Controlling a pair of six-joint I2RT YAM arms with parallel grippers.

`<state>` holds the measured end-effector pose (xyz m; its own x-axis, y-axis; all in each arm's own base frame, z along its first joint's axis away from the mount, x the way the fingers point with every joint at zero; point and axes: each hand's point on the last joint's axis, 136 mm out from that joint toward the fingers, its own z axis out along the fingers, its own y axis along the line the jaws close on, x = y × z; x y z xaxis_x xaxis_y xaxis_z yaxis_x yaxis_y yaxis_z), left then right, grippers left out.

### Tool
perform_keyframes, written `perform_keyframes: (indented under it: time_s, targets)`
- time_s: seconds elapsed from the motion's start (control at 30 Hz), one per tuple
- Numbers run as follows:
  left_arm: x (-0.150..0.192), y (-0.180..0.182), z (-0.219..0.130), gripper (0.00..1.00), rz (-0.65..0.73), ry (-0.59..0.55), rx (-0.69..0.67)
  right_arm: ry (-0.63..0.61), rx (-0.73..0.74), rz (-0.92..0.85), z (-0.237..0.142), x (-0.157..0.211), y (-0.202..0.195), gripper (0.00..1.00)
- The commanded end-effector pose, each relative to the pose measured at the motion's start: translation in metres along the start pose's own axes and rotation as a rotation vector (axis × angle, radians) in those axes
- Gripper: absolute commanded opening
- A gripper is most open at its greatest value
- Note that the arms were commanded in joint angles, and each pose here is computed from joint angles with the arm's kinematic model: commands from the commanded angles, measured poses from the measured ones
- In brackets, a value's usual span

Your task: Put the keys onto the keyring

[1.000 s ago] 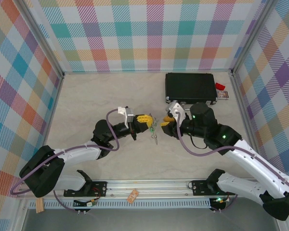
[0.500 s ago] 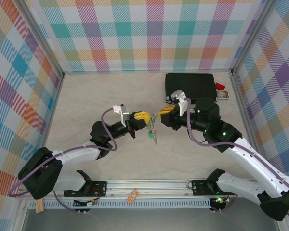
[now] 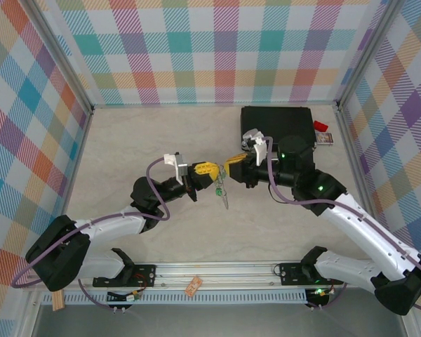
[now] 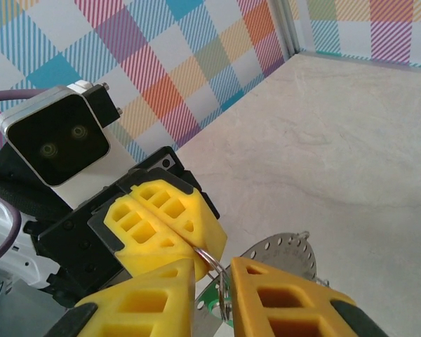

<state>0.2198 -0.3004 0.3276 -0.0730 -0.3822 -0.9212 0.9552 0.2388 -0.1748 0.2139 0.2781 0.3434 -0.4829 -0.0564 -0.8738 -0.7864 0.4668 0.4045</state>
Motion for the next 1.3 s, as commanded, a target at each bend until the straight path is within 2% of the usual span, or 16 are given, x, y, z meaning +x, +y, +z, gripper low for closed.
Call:
perform_keyframes:
  time_s: [0.0,0.27,0.5,0.8,1.1,1.27]
  targets:
    - [-0.035,-0.014,0.002,0.0,0.064,-0.098,0.043,-0.012,-0.023,0.0,-0.002,-0.011,0.006,0.23]
    - [-0.034,-0.015,0.001,0.0,0.068,-0.094,0.04,-0.007,0.018,0.011,-0.002,-0.005,-0.006,0.22]
    - [-0.034,-0.015,0.001,0.0,0.069,-0.093,0.041,0.029,-0.016,0.023,0.004,0.001,-0.003,0.19]
    - [-0.037,-0.016,0.001,0.0,0.073,-0.101,0.04,0.041,-0.02,0.023,0.006,0.005,-0.004,0.0]
    - [-0.042,-0.018,-0.001,0.0,0.077,-0.113,0.041,0.071,-0.031,0.028,0.009,0.014,-0.005,0.0]
    - [-0.04,-0.017,-0.001,0.0,0.075,-0.11,0.039,0.046,-0.019,0.034,0.005,0.011,-0.007,0.07]
